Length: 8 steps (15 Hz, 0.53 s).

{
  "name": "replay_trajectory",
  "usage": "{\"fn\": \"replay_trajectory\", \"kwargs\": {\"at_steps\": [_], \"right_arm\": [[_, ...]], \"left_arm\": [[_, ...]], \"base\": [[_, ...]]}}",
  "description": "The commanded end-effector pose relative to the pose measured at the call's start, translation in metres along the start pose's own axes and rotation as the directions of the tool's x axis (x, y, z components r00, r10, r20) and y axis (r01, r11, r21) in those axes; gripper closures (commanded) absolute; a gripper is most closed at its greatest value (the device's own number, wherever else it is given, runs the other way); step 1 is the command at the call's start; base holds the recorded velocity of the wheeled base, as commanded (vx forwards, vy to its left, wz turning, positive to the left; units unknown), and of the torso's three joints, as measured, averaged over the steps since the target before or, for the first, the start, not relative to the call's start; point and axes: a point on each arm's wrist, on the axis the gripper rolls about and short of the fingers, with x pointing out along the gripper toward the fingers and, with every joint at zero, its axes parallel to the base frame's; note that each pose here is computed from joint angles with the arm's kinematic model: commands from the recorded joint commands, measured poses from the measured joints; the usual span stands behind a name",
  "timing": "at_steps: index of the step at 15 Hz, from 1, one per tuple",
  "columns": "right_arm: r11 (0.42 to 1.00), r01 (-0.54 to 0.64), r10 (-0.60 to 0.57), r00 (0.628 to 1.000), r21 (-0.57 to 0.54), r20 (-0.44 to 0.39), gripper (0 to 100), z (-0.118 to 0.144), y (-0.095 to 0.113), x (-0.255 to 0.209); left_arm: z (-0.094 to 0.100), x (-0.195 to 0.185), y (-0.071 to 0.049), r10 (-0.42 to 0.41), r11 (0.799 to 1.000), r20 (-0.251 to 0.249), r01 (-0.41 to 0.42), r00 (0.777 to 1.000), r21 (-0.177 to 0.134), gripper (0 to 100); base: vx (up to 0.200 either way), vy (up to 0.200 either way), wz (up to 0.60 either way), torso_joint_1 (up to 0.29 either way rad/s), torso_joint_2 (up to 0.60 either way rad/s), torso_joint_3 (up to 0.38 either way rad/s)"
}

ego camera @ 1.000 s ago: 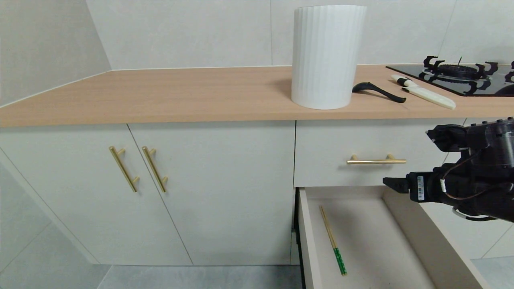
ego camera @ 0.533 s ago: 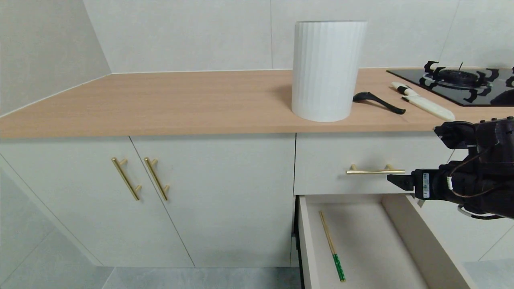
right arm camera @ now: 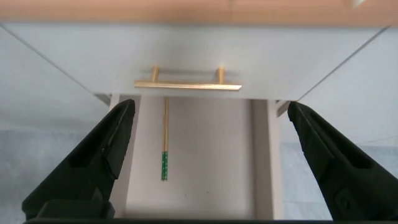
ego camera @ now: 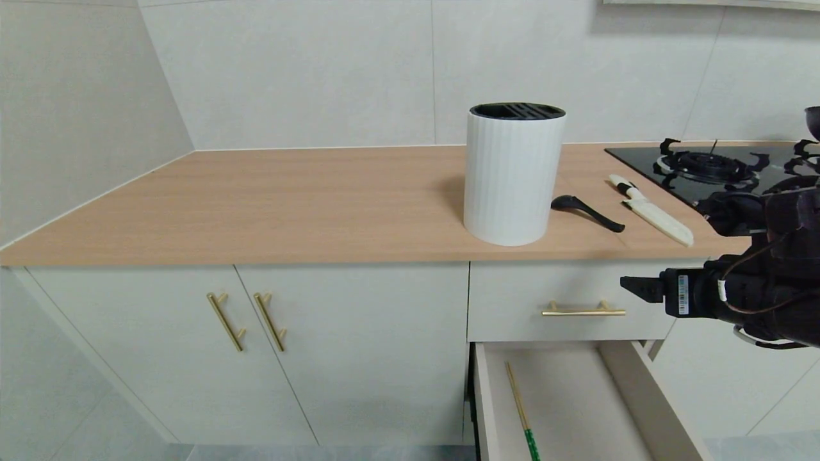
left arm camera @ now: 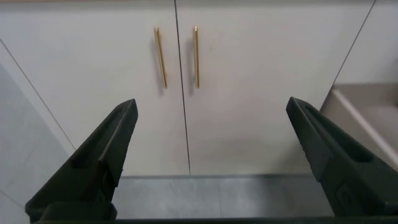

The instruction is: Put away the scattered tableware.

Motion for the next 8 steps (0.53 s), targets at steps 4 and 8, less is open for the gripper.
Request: {"fn": "replay_trajectory", "kwargs": {"at_steps": [4,8], "right_arm": [[1.000,0.004,-0.005,1.000,-0.008,-0.028,0,-0.005,0.001,0.007],[1.000,0.007,-0.008,0.999,-0.013,-0.048,0,-0.008,0.002,0.012]], "left_arm": [[0.000,0.000,0.000,0.000,1.000,-0.002,0.000,1.000,0.000,0],[0.000,0.000,0.000,0.000,1.000,-0.001,0.000,1.000,0.000,0]], "base": [[0.000,0.000,0.00,0.200,-0.49,-0.283],[0.000,0.000,0.00,0.220,-0.50,-0.288]]}}
